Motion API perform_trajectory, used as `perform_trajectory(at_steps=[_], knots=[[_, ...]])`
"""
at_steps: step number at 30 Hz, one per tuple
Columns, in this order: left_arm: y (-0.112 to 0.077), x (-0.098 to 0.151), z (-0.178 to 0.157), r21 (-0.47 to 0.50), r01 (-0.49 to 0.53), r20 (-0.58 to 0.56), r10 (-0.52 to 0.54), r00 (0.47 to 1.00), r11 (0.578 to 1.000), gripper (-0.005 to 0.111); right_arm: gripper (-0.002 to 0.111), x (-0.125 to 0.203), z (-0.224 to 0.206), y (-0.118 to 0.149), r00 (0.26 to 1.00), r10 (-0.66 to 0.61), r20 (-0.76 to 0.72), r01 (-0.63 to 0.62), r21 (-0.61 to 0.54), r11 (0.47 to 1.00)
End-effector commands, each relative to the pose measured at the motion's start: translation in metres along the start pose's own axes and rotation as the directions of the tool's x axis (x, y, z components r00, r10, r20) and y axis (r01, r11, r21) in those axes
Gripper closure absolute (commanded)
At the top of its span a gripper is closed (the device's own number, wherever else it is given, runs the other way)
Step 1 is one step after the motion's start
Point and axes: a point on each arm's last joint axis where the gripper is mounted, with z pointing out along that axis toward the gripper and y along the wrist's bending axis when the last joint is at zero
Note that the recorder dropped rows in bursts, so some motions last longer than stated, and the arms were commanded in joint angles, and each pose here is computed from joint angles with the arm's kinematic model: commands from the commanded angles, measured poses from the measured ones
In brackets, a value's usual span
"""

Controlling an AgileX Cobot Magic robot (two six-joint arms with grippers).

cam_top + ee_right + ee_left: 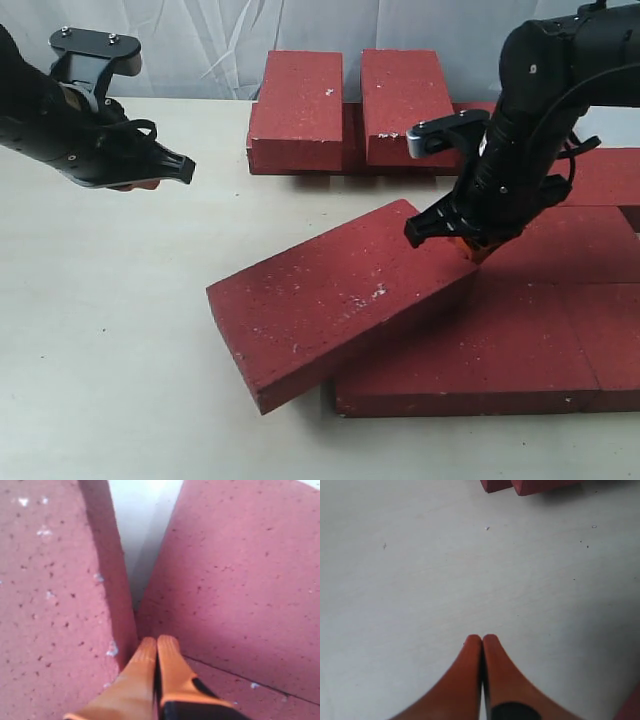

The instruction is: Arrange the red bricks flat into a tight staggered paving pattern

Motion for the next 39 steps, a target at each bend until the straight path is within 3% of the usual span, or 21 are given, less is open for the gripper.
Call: perform_trajectory(at_steps=[1,17,22,26,33,36,39], knots=[[-0.001,-0.003,-0.001,0.004,0.003,0.016,-0.003,1.000,1.000,0.107,0.109,0.001,-0.001,0.017,0.999,-0.031,-0.007,0.031,-0.032,0.999],[0.000,-0.001,-0.014,-0.021,-0.013,-0.002,0.013,1.000,1.000,0.107,0.109,-0.004,-0.001,0.028,0.997,-0.065,0.050,0.066,-0.027,0.997],[0.008,0.001,-0.033,-0.109,0.004,0.036,0.000,0.999,0.994,0.107,0.109,-0.004,-0.003,0.025,0.997,-0.063,0.051,0.063,0.009,0.998],[0.028,0.010,-0.031,-0.213,0.084,0.060,-0.073,0.996,0.973,0.107,0.109,0.001,-0.012,0.018,0.997,-0.041,0.057,0.037,0.073,0.997],[0.075,0.021,-0.032,-0.246,0.326,0.102,-0.310,0.945,0.913,0.107,0.109,0.004,-0.035,0.013,0.984,-0.013,0.176,-0.004,0.097,0.995],[0.086,0.025,-0.034,-0.222,0.392,0.084,-0.383,0.920,0.893,0.107,0.109,0.005,-0.037,0.009,0.984,0.006,0.175,-0.021,0.089,0.996],[0.086,0.028,-0.034,-0.145,0.400,0.043,-0.398,0.916,0.905,0.107,0.109,0.005,-0.037,0.009,0.985,0.014,0.174,-0.029,0.085,0.996]])
